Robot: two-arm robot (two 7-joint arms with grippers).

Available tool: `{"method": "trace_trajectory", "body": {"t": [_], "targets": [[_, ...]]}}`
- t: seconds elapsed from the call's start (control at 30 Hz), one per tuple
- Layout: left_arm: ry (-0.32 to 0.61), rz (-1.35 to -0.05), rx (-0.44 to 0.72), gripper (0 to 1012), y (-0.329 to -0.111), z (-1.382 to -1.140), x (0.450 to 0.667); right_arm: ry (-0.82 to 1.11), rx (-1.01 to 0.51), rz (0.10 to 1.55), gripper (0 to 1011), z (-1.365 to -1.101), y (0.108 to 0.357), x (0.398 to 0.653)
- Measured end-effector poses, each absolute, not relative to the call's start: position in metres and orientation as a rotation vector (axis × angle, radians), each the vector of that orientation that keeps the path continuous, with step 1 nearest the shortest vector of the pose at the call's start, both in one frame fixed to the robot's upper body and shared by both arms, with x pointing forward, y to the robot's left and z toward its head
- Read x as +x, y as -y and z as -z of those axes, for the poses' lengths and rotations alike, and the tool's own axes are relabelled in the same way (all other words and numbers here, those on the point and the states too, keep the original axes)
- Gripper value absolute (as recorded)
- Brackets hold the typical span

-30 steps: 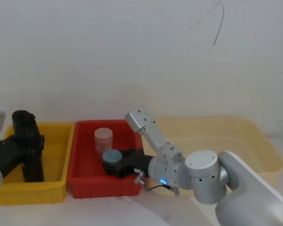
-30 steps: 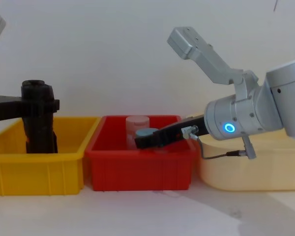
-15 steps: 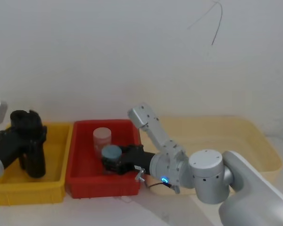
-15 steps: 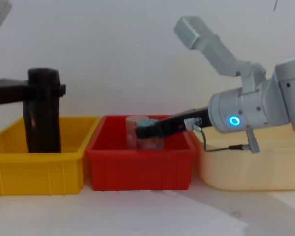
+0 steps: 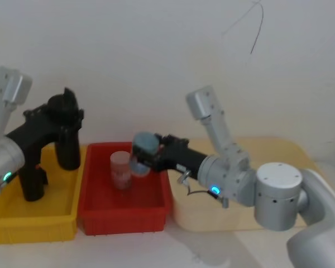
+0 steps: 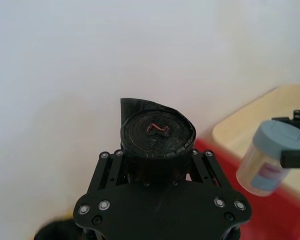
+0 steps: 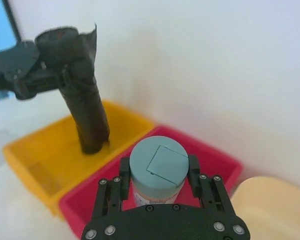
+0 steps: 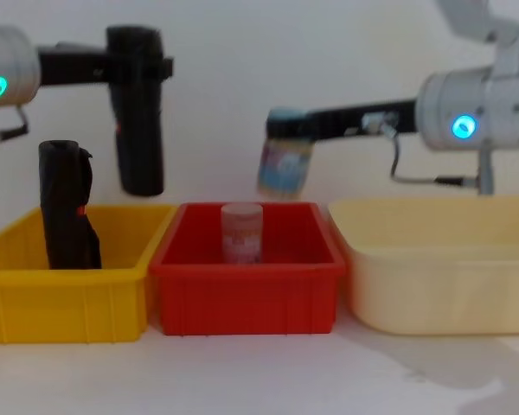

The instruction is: Pick up the garbage bag with the one hand and transfer it to the other hand.

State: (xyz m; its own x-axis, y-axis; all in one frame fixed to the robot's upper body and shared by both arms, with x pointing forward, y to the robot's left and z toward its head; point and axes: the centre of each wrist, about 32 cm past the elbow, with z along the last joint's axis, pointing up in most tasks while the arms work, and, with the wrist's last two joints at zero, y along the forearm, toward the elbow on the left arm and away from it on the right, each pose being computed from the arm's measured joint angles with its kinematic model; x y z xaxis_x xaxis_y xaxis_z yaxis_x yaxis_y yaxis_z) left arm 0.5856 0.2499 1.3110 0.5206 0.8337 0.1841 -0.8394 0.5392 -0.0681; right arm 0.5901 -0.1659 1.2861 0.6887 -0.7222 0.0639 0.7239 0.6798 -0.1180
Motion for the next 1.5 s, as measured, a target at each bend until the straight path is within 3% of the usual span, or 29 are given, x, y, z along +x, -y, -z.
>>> {"method": "trace_trajectory", "body": {"t": [0.47, 1.1, 1.5], "targets": [[0.280, -0.853, -0.013, 509, -0.229, -1.345, 0.621, 0.094, -0.026, 0.983, 663, -1.317, 0.206, 0.577], [0.225, -0.681, -0.072, 511, -0.216, -1.328, 0.675, 0.159, -0.147, 1.255, 663, -1.309, 0.261, 0.566], [0.207, -0.561, -0.170, 509, -0.197, -1.323, 0.714, 0.140, -0.242, 1.322, 663, -1.295, 0.283, 0.564]]}}
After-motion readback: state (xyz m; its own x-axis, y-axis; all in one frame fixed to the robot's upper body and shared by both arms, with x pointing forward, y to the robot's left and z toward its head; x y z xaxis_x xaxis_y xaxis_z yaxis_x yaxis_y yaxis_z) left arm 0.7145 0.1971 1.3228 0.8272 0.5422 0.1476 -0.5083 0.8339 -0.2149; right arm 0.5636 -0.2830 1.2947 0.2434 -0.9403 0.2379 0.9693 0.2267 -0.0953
